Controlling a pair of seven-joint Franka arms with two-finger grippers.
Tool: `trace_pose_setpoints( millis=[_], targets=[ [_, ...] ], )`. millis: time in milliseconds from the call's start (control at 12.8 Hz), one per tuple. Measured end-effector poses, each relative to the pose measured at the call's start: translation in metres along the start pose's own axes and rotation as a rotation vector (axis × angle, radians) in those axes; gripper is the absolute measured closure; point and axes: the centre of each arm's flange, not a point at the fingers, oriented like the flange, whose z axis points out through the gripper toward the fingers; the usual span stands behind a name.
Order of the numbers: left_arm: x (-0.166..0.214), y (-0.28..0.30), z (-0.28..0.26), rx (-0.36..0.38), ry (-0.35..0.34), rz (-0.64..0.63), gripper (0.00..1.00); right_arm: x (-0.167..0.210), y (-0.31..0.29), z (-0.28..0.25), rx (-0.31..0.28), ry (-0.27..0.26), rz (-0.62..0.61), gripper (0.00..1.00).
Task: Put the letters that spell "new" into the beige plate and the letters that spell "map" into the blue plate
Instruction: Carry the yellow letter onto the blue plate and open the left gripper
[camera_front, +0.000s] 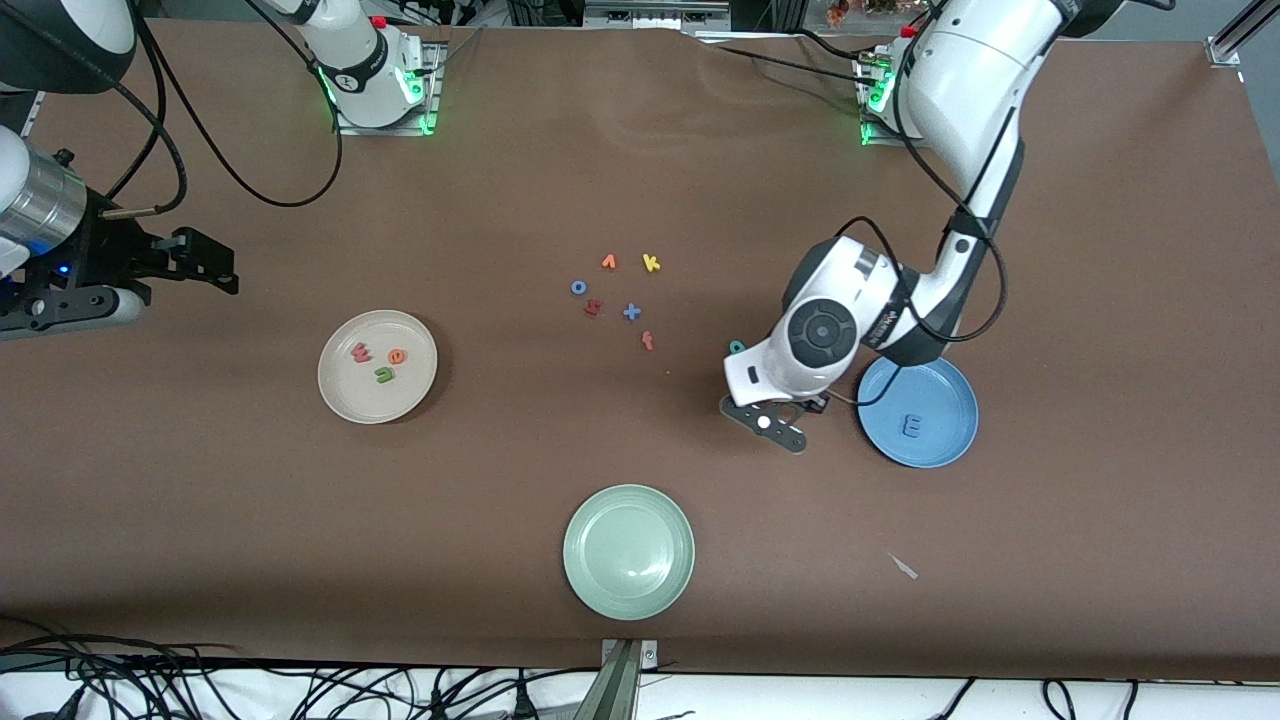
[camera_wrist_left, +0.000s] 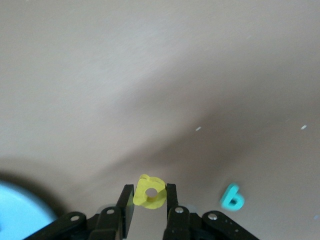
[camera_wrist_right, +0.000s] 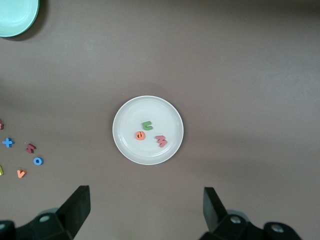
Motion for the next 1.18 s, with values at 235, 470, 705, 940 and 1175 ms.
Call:
trace_pose_setpoints(
  millis=[235,470,705,940,1175],
  targets=[
    [-0.018,-0.061,-0.004,-0.014,-0.049,0.057,0.70,0.000,-0.002,0.000,0.000,0.000,-0.004,0.00],
    [-0.060,-0.128,-0.002,0.011,-0.099,0.093,0.70,0.000,-0.003,0.000,0.000,-0.001,-0.004,0.00],
    [-0.084,-0.151,0.014,0.036,-0.124,0.106,0.70,0.000,-0.003,0.000,0.000,-0.001,-0.005,0.00],
    [-0.095,-0.152,0.046,0.055,-0.093,0.124,0.70,0.000,-0.003,0.000,0.000,-0.001,-0.005,0.00],
    [-0.096,-0.154,0.044,0.055,-0.083,0.122,0.51,0.000,-0.004,0.000,0.000,-0.001,-0.006,0.00]
  ],
)
